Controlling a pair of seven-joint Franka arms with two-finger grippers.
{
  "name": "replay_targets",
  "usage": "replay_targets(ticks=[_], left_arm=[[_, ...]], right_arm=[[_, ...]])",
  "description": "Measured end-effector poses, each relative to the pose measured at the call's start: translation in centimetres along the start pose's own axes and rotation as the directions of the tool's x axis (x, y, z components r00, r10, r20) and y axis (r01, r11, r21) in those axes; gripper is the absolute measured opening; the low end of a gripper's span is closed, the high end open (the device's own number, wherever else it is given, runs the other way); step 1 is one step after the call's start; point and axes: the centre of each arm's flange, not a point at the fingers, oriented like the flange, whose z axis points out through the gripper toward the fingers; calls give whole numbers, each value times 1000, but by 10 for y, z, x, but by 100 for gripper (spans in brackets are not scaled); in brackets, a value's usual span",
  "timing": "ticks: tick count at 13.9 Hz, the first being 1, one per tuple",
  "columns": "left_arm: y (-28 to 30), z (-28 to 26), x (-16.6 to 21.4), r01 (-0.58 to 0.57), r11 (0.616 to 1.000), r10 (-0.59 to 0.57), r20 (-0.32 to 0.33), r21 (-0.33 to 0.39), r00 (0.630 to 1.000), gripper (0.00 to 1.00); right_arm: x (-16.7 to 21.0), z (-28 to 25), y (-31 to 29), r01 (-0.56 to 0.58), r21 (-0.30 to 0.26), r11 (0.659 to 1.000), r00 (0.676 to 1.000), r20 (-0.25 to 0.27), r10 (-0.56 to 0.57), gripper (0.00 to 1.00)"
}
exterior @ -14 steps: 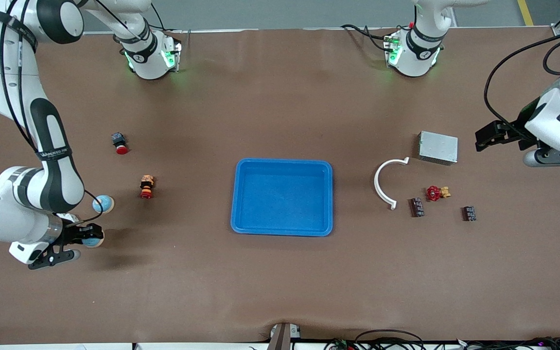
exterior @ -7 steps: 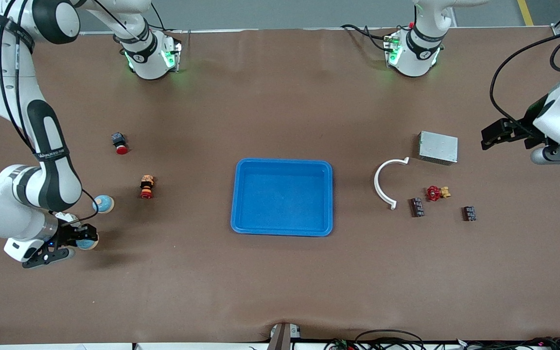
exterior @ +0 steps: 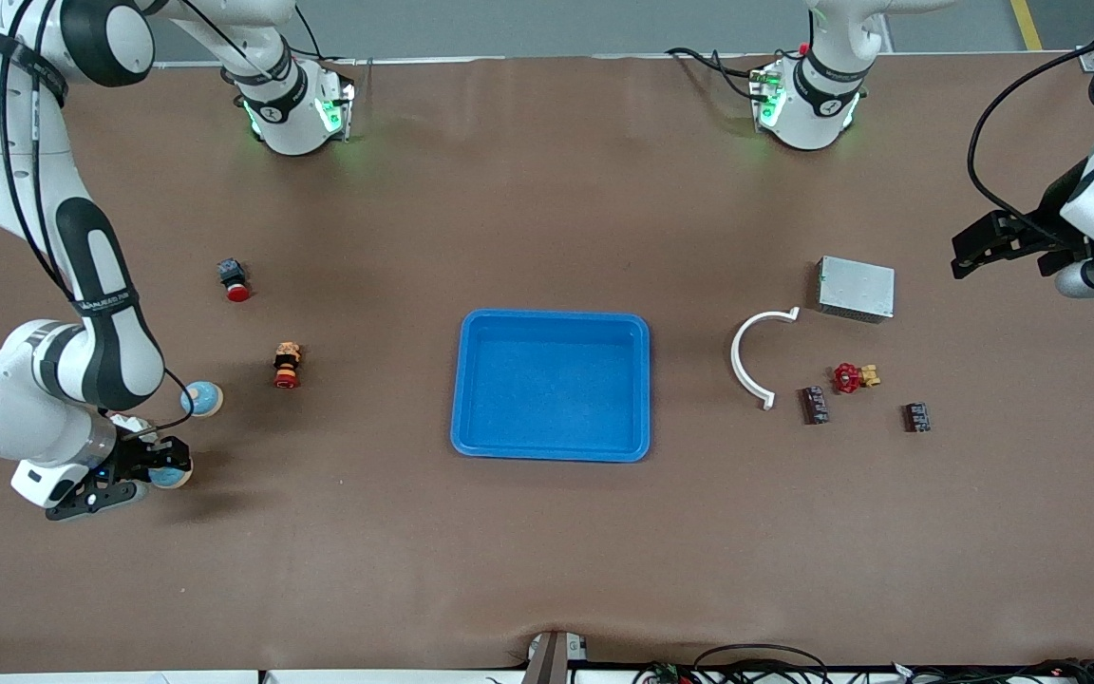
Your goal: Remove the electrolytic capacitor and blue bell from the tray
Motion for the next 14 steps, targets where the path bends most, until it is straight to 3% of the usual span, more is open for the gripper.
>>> replay_targets(ticks=[7, 14], left_arm=[[10, -23, 3, -39, 999, 38, -64, -5, 997, 100], [10, -9, 13, -40, 999, 40, -42, -7, 998, 100]], right_arm=[[-5, 20, -1, -1, 3, 1000, 1000, 9, 1, 64], [-5, 22, -1, -1, 4, 1000, 1000, 10, 1, 64]])
